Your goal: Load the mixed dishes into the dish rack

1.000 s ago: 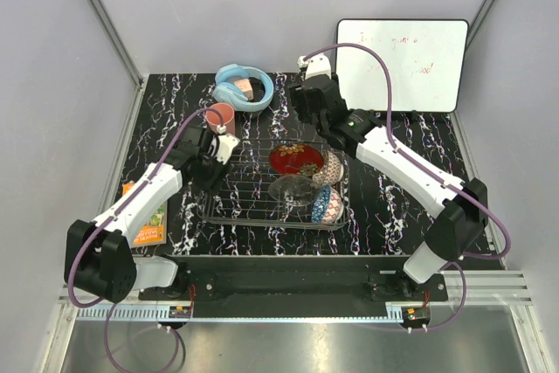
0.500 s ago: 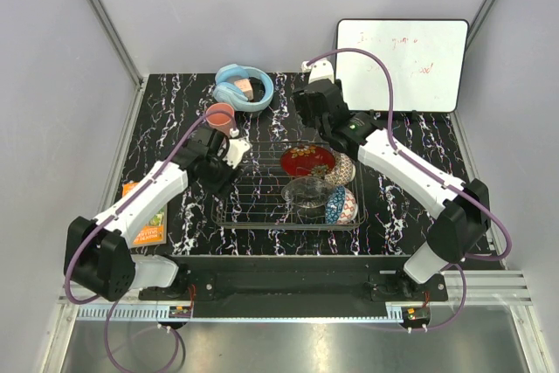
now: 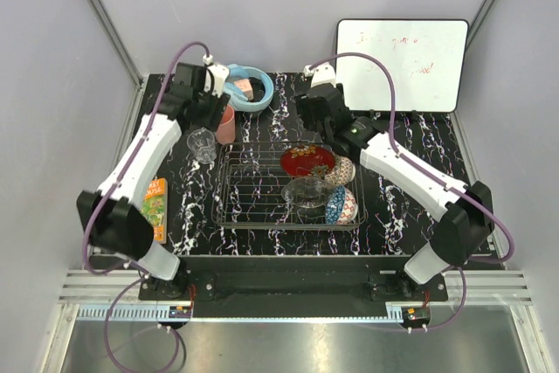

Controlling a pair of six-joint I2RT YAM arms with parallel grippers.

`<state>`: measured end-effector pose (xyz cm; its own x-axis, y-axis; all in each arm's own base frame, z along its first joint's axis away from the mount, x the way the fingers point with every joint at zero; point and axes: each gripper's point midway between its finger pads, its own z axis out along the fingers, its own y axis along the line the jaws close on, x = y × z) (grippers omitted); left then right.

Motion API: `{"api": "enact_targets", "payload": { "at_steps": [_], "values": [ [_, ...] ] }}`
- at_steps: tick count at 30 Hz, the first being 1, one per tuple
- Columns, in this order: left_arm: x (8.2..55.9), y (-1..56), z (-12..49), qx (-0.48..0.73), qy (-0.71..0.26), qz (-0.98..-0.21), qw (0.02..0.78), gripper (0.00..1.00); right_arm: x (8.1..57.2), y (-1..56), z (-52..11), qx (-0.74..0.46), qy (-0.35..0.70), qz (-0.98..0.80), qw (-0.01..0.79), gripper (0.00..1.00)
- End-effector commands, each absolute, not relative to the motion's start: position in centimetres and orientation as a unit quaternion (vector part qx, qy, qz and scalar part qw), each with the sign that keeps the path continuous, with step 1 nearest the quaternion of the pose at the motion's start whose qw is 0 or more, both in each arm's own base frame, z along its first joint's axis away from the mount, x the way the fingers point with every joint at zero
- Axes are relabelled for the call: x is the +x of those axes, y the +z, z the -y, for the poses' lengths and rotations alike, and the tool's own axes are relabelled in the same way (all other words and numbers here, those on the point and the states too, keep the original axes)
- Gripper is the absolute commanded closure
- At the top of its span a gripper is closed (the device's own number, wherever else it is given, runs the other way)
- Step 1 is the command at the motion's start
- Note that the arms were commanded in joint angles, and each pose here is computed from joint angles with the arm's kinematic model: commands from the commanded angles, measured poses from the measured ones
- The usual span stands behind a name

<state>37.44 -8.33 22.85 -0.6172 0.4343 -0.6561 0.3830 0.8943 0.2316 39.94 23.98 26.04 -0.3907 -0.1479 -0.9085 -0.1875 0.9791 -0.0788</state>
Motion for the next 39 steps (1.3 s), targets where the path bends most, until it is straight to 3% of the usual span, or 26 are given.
{"api": "enact_targets", "payload": {
  "at_steps": [1, 10, 24, 28, 31, 32, 35, 39],
  "values": [
    [44.6, 24.2, 6.7, 0.148, 0.068, -0.897, 0.411, 0.37, 39.5, 28.7, -23.6, -0.076, 0.051, -0.813, 0.575, 0.27],
    [51.5, 21.5, 6.2, 0.123, 0.075, -0.9, 0.411, 0.46, 38.6, 27.7, -22.7, -0.078, 0.047, -0.816, 0.571, 0.28],
    [52.0, 12.1, 5.2, 0.121, 0.074, -0.926, 0.349, 0.55, 37.9, 27.4, -22.2, -0.072, 0.053, -0.816, 0.571, 0.28],
    [51.7, 10.1, 5.2, 0.126, 0.066, -0.933, 0.33, 0.63, 37.7, 27.3, -22.1, -0.07, 0.053, -0.816, 0.571, 0.28],
    [51.2, 9.4, 5.3, 0.13, 0.058, -0.936, 0.322, 0.82, 37.6, 27.4, -21.9, -0.069, 0.052, -0.816, 0.572, 0.29],
    [51.1, 9.4, 5.5, 0.132, 0.054, -0.936, 0.321, 1.0, 37.5, 27.3, -21.8, -0.068, 0.052, -0.816, 0.572, 0.29],
    [50.5, 11.2, 5.5, 0.133, 0.051, -0.932, 0.333, 1.0, 37.3, 27.2, -21.6, -0.065, 0.053, -0.817, 0.571, 0.29],
    [49.4, 17.6, 5.7, 0.132, 0.041, -0.913, 0.383, 1.0, 37.0, 27.3, -21.8, -0.059, 0.065, -0.816, 0.571, 0.28]
  ]
}}
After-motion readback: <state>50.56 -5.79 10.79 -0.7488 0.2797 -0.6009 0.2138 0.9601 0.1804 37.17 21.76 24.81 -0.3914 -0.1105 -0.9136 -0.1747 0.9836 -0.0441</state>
